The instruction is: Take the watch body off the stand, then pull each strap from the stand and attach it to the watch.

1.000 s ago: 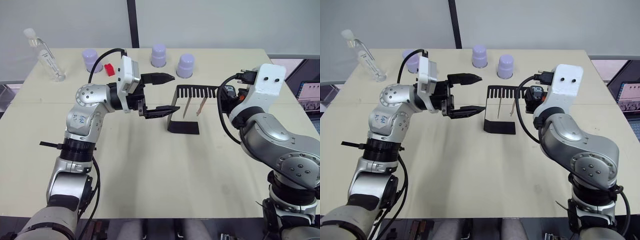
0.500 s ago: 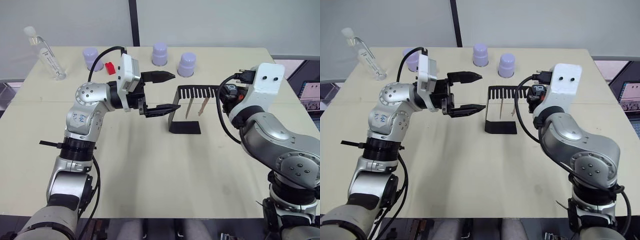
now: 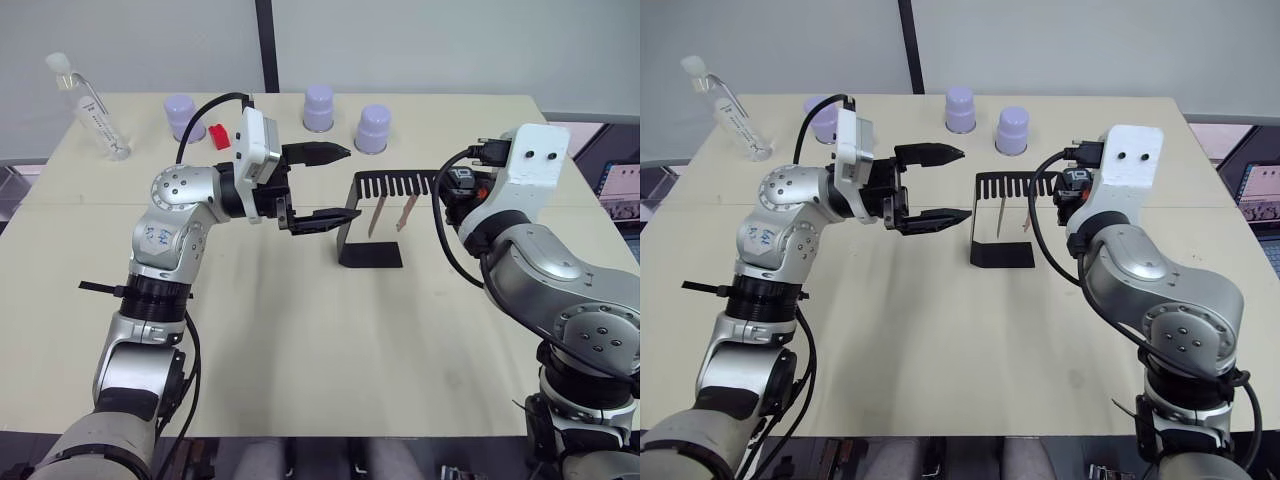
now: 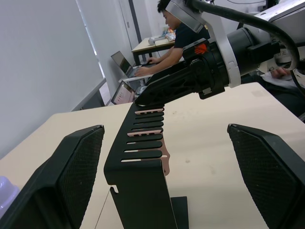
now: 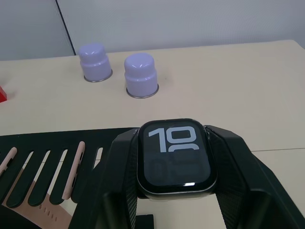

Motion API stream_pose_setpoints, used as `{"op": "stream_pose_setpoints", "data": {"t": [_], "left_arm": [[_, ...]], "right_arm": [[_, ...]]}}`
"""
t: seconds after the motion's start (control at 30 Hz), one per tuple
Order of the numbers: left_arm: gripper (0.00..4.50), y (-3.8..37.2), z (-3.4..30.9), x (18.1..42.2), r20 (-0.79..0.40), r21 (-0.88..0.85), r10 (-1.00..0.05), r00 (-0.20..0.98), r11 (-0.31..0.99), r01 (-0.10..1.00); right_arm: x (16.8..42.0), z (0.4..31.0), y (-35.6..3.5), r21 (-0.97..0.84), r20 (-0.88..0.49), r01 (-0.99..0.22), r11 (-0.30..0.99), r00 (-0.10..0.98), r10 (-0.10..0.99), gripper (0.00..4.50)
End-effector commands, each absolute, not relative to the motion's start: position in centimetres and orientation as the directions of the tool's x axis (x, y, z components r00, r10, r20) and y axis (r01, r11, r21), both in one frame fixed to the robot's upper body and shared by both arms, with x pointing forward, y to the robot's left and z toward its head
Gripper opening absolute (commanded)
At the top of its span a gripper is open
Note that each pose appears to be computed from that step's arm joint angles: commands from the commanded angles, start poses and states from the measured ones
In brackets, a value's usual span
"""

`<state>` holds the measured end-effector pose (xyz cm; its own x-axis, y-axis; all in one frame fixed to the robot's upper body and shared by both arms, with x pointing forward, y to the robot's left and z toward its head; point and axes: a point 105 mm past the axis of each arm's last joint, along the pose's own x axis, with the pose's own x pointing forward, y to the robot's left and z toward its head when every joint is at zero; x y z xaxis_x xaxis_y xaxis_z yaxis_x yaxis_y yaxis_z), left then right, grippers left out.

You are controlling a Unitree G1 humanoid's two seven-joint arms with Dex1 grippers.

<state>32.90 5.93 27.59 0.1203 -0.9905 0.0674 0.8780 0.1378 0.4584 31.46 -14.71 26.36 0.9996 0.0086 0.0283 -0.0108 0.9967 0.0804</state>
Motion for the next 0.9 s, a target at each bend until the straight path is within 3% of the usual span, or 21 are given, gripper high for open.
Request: {"op": "stream_pose_setpoints", "data": {"t": [0.03, 0.2, 0.23, 0.37, 0.9], "left_arm": [[4.5, 5.61, 28.82, 32.19, 0.088, 0.508, -0.992, 0.094, 0.125, 0.852], [4.5, 5.58, 28.82, 32.16, 0.088, 0.509, -0.992, 0.092, 0.124, 0.852], [4.5, 5.58, 28.82, 32.17, 0.088, 0.509, -0.992, 0.092, 0.124, 0.852], [4.5, 5.6, 28.8, 32.18, 0.087, 0.508, -0.992, 0.093, 0.124, 0.853], [4.5, 5.7, 28.83, 32.12, 0.087, 0.509, -0.992, 0.094, 0.125, 0.852]], "right_arm": [[30.52, 28.32, -14.95, 0.098, 0.115, -0.019, 0.995, 0.993, 0.008, 1.58], [30.47, 28.22, -15.09, 0.097, 0.109, -0.014, 0.995, 0.994, 0.003, 1.58], [30.46, 28.25, -15.1, 0.095, 0.11, -0.013, 0.995, 0.994, 0.002, 2.65], [30.42, 28.46, -15.08, 0.077, 0.12, -0.016, 0.997, 0.993, 0.006, 4.46], [30.27, 28.1, -15.29, 0.084, 0.107, 0.0, 0.996, 0.994, -0.009, 4.46]]}}
